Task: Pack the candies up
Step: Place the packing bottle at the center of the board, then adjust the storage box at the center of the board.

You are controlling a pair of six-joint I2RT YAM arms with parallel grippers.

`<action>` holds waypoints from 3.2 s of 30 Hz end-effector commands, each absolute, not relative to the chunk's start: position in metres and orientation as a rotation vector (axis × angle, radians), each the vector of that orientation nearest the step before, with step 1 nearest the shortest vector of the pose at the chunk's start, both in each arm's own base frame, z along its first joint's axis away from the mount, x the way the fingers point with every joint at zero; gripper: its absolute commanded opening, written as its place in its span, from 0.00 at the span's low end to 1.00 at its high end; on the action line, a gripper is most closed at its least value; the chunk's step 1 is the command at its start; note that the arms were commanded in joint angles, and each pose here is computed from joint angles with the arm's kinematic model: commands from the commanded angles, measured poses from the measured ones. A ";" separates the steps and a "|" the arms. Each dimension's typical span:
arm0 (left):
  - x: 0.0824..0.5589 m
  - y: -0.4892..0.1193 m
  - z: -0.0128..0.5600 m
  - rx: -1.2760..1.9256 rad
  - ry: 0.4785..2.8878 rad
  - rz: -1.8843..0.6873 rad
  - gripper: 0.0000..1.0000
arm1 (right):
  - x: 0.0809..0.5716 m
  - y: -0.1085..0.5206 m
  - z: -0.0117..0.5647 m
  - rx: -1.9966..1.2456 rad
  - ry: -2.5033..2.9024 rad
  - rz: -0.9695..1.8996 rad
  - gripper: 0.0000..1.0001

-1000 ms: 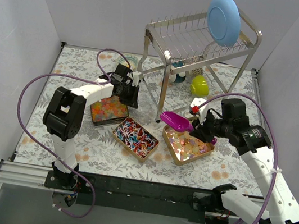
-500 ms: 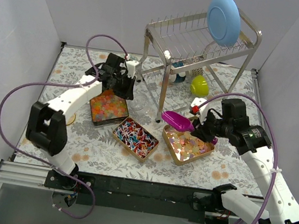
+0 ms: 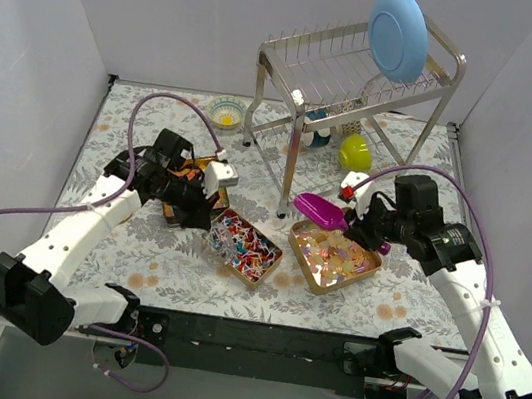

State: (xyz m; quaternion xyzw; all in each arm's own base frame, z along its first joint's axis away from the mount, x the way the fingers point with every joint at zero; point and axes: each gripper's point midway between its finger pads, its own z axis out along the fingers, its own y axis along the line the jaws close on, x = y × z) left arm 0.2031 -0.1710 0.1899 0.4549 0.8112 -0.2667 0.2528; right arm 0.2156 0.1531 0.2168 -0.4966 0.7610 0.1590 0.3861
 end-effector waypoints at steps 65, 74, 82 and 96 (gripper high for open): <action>0.263 -0.145 0.059 0.465 2.747 -0.296 0.27 | 0.211 0.122 0.235 -1.367 1.946 0.211 0.01; 0.257 -0.140 0.052 0.367 2.798 -0.340 0.15 | 0.214 0.128 0.242 -1.379 1.926 0.226 0.01; 0.252 -0.124 0.055 -0.040 2.881 -0.414 0.00 | 0.214 0.143 0.249 -1.405 1.920 0.284 0.01; 0.240 -0.140 0.072 -0.064 2.858 -0.584 0.03 | 0.209 0.191 0.245 -1.749 1.746 0.194 0.01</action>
